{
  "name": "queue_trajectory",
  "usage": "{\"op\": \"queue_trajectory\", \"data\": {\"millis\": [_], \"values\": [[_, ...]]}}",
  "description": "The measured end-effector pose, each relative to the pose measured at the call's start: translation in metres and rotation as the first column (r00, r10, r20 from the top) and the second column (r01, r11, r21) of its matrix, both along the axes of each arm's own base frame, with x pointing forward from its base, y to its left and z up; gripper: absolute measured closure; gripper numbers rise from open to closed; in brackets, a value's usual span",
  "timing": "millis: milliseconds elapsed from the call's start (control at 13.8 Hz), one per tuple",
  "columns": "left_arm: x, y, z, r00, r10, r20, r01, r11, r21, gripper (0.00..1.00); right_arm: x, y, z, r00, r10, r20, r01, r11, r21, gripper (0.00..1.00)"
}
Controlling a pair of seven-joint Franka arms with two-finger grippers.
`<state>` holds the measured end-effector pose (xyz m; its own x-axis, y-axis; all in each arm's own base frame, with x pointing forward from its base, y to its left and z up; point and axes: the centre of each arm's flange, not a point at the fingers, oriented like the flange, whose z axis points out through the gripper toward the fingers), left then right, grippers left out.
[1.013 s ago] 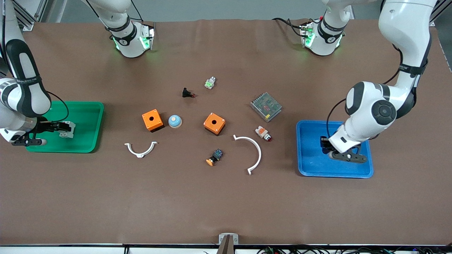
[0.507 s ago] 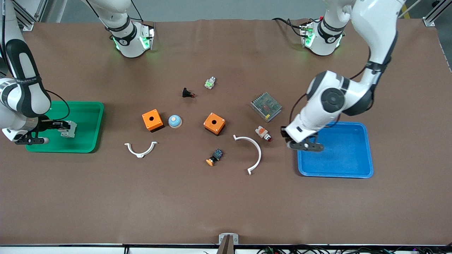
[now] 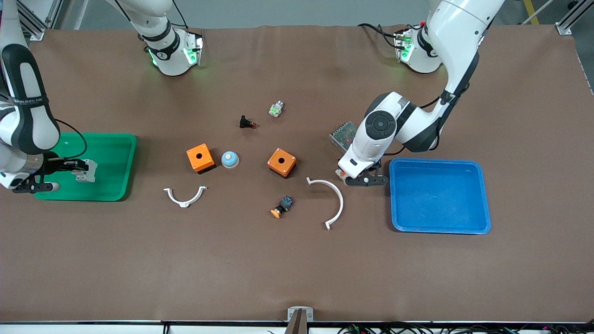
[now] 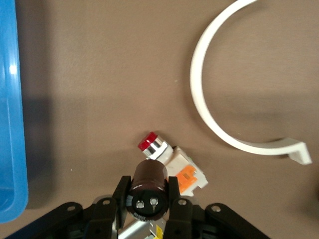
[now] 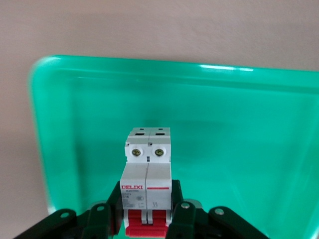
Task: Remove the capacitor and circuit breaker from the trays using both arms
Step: 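Lift the capacitor with the left gripper while the right gripper carries the breaker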
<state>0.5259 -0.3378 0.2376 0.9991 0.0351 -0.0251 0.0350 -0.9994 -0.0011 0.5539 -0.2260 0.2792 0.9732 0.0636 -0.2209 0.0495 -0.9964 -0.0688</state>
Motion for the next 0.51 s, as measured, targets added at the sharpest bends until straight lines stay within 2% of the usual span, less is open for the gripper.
{"op": "queue_trajectory", "data": {"millis": [289,507], "values": [[-0.006,-0.012,-0.007,0.998,0.061,-0.002,-0.061,0.998,-0.002,0.66,0.008,0.093,0.086,0.993,-0.078,-0.091,0.075,0.996,-0.038,0.6],[-0.02,-0.038,-0.003,0.997,0.08,0.005,-0.08,0.997,-0.007,0.66,0.012,0.184,0.126,0.986,-0.096,-0.133,0.088,0.994,-0.066,0.6]]}}
